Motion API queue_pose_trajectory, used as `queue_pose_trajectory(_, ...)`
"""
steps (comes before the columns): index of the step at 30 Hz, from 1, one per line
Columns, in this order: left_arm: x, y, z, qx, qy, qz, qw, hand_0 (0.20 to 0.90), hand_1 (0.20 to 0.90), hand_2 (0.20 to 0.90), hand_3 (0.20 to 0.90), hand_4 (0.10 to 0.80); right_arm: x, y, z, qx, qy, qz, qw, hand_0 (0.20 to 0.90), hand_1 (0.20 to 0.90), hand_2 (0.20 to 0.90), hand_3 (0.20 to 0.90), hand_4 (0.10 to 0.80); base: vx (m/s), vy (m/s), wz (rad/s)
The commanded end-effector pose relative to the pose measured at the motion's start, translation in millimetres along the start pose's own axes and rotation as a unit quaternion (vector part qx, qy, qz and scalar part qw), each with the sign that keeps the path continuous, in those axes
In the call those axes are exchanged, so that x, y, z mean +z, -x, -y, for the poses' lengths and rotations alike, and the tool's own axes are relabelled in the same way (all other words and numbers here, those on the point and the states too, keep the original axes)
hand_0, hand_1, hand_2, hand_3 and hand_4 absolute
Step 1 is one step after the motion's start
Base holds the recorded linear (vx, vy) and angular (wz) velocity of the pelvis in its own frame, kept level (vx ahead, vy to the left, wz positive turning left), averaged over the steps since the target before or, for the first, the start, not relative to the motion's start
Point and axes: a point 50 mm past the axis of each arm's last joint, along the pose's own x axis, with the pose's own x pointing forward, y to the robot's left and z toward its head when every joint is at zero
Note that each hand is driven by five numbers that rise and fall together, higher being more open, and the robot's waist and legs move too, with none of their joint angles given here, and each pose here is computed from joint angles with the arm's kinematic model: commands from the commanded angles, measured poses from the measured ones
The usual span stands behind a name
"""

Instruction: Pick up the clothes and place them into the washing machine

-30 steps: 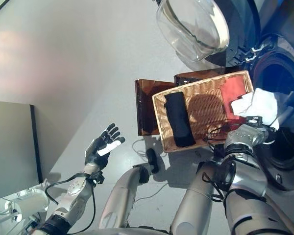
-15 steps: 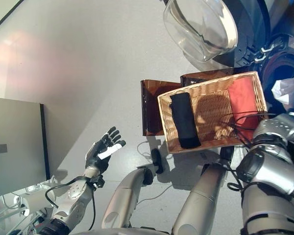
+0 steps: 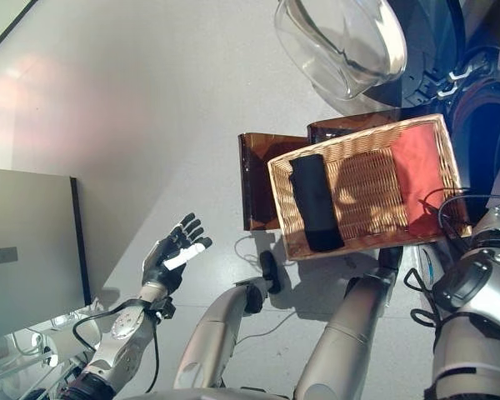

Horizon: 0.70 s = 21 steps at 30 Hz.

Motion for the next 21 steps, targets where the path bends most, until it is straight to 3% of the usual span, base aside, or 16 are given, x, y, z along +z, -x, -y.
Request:
queue_pose_trajectory(1, 12, 15, -19, 0.037, 0.007, 0.04, 0.998, 0.9, 0.9, 0.9, 0.9, 0.8, 52, 1, -43, 0.089, -0.012, 0.118, 0.989, 0.2, 0.2, 0.2, 0.2, 0.3, 0.0, 0.0, 0.0)
queue_pose_trajectory(6, 11, 16, -22, 0.042, 0.004, 0.037, 0.998, 0.9, 0.9, 0.9, 0.9, 0.8, 57, -3, -41, 0.064, -0.013, 0.124, 0.99, 0.2, 0.2, 0.2, 0.2, 0.3, 0.0, 0.0, 0.0)
queue_pose_trajectory(8, 12, 17, -27, 0.05, -0.001, 0.032, 0.998, 0.9, 0.9, 0.9, 0.9, 0.8, 71, -13, -30, -0.003, -0.015, 0.144, 0.989, 0.2, 0.2, 0.2, 0.2, 0.3, 0.022, -0.003, 0.0)
queue_pose_trajectory(14, 13, 20, -28, 0.049, -0.007, 0.03, 0.998, 0.9, 0.9, 0.9, 0.9, 0.8, 70, -10, -37, -0.022, 0.009, 0.135, 0.991, 0.2, 0.2, 0.2, 0.2, 0.3, 0.0, 0.0, 0.0)
queue_pose_trajectory(19, 16, 23, -23, 0.034, -0.011, 0.043, 0.998, 0.9, 0.9, 0.9, 0.9, 0.8, 37, 20, -70, 0.134, 0.149, 0.145, 0.969, 0.2, 0.2, 0.2, 0.2, 0.3, -0.029, 0.001, -0.09)
queue_pose_trajectory(21, 19, 22, -25, 0.034, -0.015, 0.053, 0.998, 0.9, 0.9, 0.9, 0.9, 0.8, 35, 23, -69, 0.157, 0.173, 0.166, 0.958, 0.2, 0.2, 0.2, 0.2, 0.3, -0.035, -0.01, -0.09)
